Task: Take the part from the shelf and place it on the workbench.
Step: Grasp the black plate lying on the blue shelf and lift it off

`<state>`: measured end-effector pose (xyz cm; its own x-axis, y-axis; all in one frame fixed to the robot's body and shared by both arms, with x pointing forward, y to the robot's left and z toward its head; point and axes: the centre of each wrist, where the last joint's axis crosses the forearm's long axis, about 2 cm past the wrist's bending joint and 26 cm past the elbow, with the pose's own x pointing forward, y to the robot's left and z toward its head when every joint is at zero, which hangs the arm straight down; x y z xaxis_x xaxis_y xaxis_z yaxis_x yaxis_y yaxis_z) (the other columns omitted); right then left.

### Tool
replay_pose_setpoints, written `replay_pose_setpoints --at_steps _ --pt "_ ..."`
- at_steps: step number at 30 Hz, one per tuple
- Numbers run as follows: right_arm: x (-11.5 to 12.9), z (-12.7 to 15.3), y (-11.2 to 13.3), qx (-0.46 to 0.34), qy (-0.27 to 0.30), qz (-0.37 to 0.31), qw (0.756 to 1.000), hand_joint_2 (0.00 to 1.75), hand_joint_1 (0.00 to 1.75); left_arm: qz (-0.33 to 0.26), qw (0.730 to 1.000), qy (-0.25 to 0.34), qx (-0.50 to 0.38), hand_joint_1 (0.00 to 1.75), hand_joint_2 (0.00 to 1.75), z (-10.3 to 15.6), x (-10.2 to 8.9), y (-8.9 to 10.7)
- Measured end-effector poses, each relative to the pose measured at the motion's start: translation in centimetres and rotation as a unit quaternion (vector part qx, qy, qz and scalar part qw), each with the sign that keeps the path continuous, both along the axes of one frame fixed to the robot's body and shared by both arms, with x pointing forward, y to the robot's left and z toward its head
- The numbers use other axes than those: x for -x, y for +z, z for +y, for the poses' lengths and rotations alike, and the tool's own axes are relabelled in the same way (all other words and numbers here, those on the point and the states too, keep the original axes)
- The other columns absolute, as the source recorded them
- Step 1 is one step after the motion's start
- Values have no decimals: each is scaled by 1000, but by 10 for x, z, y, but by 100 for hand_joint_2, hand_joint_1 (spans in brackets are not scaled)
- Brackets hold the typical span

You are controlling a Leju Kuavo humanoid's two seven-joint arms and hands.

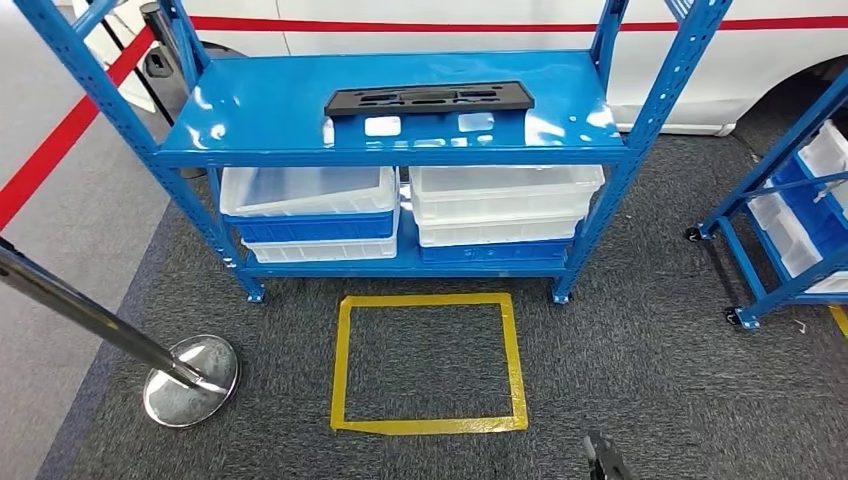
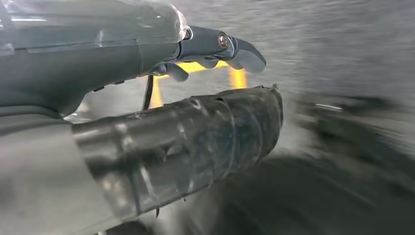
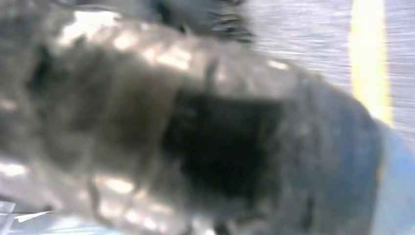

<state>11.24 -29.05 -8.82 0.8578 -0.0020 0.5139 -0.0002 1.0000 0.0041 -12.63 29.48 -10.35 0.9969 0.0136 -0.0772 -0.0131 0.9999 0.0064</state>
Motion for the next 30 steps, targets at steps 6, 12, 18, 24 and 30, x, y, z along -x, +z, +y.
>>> replay_pose_setpoints --at_steps 6,12,18,24,30 --pt "59 2 -15 -2 0 75 997 0 0 -65 998 -1 -3 0 0 3 -54 -8" --pt "191 3 -22 -2 1 246 969 131 0 -249 968 -1 -2 0 0 1 -196 3" --pt "235 -2 -16 3 1 305 952 175 0 -303 953 -1 -2 0 175 1 -233 15" --pt "180 7 -24 -11 -13 248 969 175 0 -266 964 -19 6 0 175 -14 -215 8" --pt "148 23 -26 -35 -44 185 981 0 0 -263 963 -56 10 0 0 -38 -232 10"
